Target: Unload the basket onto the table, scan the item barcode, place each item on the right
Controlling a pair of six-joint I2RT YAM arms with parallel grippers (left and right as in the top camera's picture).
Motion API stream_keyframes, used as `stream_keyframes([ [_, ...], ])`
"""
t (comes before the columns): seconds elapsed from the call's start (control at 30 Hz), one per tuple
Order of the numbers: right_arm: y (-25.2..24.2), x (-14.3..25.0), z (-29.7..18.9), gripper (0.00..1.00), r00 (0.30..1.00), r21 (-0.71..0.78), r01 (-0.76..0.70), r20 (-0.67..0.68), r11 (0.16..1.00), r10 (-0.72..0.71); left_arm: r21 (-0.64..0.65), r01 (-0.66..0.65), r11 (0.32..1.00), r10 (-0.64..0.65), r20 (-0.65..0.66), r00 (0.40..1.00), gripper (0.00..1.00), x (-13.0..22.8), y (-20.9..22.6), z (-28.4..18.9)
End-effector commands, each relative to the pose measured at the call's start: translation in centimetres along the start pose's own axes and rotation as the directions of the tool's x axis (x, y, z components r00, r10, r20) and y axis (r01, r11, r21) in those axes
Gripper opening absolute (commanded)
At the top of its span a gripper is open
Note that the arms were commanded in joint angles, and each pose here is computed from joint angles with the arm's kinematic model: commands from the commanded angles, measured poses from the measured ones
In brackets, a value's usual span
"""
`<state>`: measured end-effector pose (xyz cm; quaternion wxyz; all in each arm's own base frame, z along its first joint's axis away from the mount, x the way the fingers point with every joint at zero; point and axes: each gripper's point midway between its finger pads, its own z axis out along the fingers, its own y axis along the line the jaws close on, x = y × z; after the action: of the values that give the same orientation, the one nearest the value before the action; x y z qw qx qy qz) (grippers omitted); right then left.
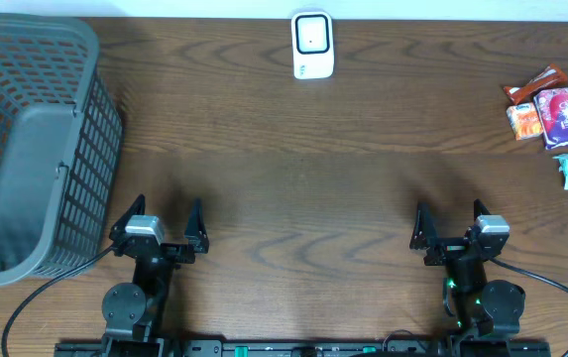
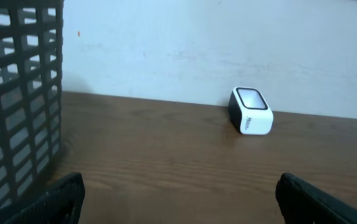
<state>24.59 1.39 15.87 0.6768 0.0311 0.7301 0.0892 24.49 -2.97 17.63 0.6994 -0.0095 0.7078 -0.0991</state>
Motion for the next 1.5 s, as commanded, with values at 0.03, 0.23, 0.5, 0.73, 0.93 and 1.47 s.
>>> stream_keyframes([
  [0.03,-0.2,0.0,0.0,0.99,1.0,0.01,0.015,0.002,1.0,-0.015,0.014,-0.053,0.998,0.053,0.035,0.998,0.98,-0.6,-0.2,0.0],
  [0.23,-0.2,0.0,0.0,0.99,1.0,0.01,0.015,0.002,1.0,-0.015,0.053,-0.153,0.987,0.154,-0.015,0.988,0.98,0.7,-0.7,0.0],
  [0.5,-0.2,0.0,0.0,0.99,1.0,0.01,0.015,0.002,1.0,-0.015,0.057,-0.142,0.988,0.149,-0.14,0.979,0.98,3.8,-0.3,-0.3],
  [0.73,-0.2,0.0,0.0,0.99,1.0,0.01,0.015,0.002,1.0,-0.015,0.012,-0.158,0.987,0.158,-0.147,0.976,0.98,3.8,0.5,-0.3],
  [0.93,-0.2,0.0,0.0,0.99,1.0,0.01,0.015,0.002,1.0,-0.015,0.008,-0.15,0.989,0.15,-0.146,0.978,0.98,3.8,0.5,-0.3],
  [1.47,-0.2,0.0,0.0,0.99,1.0,0.01,0.015,0.002,1.0,-0.015,-0.073,-0.12,0.99,0.108,-0.152,0.982,0.98,3.8,1.8,-0.3],
])
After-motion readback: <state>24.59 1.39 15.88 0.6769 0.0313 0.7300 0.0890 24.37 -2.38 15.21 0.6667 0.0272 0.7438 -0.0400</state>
